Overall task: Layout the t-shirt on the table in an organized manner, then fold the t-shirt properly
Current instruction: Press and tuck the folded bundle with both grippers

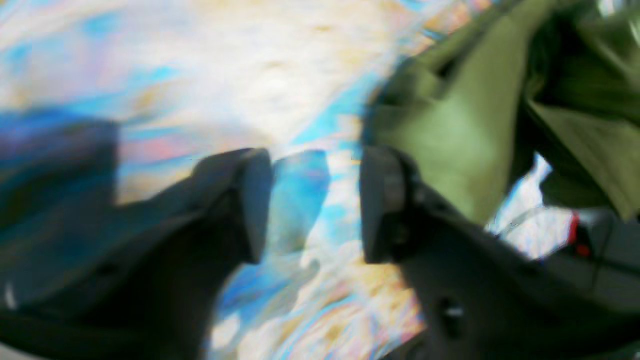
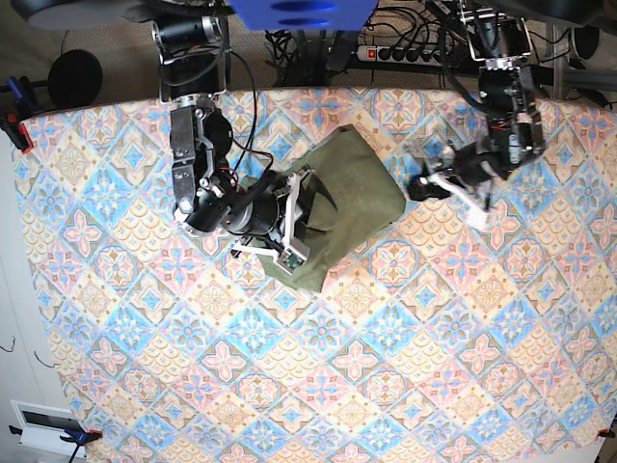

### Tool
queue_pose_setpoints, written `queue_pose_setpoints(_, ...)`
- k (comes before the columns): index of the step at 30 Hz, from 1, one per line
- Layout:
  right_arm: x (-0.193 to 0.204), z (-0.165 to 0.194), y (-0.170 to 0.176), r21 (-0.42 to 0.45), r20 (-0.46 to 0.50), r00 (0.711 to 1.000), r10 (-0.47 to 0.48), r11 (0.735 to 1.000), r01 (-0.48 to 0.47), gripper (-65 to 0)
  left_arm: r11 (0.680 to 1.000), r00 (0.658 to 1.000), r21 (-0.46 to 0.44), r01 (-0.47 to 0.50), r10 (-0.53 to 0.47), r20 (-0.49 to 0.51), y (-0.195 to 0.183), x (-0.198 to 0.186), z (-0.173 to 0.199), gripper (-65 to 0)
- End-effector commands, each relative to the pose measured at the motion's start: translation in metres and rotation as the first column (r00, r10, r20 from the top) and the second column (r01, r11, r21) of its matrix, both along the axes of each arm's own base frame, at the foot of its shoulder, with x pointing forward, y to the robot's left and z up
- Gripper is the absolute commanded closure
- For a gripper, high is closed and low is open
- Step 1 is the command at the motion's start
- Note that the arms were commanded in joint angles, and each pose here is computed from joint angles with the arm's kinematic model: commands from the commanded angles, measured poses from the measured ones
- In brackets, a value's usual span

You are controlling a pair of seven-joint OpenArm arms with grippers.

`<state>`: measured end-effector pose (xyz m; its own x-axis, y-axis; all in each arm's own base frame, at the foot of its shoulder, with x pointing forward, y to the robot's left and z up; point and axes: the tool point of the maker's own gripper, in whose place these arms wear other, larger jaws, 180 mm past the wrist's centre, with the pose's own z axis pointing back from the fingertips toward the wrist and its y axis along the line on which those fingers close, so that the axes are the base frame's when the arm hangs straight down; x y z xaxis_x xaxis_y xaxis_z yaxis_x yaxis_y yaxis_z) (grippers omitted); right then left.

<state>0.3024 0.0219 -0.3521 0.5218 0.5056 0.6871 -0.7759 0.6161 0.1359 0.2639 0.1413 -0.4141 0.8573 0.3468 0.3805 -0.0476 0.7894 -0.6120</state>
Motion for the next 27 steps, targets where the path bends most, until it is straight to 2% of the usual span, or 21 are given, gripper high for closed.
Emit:
queue_pose_setpoints(1,0.010,0.018,0.009,0.041,0.056,0.998,0.009,0.999,-0.012,-0.8,1.000,0.999,-0.006,0.024,-0.024,0.044,-0.008,0.008,0.009,-18.2)
queue_pose_setpoints(5,0.011,0.018,0.009,0.040,0.056,0.998,0.009,0.999,-0.011,-0.8,0.995,0.993,-0.025,0.095,-0.093,0.067,-0.043,0.007,0.006,-10.8)
queue_pose_setpoints(9,0.011,0.020,0.009,0.039,0.063,0.998,0.009,0.999,-0.012,-0.8,0.994,0.994,-0.043,0.099,-0.097,0.040,-0.054,0.013,-0.011,-2.2)
queue_pose_setpoints(13,0.010,0.022,0.011,0.048,0.065,0.998,0.014,0.999,-0.017,-0.8,0.997,0.998,-0.052,0.062,-0.063,-0.010,-0.046,0.025,-0.028,-2.1)
queue_pose_setpoints(20,0.002,0.019,0.031,0.008,0.083,0.993,0.081,0.997,-0.082,-1.1,0.997,0.999,-0.054,0.047,-0.046,0.025,-0.045,0.041,-0.020,-2.1)
queue_pose_setpoints(24,0.006,0.016,0.049,-0.045,0.136,0.984,0.112,0.993,-0.106,-8.1,0.997,0.999,-0.055,0.046,-0.045,0.022,-0.045,0.040,-0.021,-2.1)
queue_pose_setpoints(27,0.003,0.007,0.055,-0.095,0.146,0.978,0.146,0.987,-0.133,-17.0,0.997,0.999,-0.056,0.046,-0.045,0.019,-0.044,0.038,-0.022,-2.1)
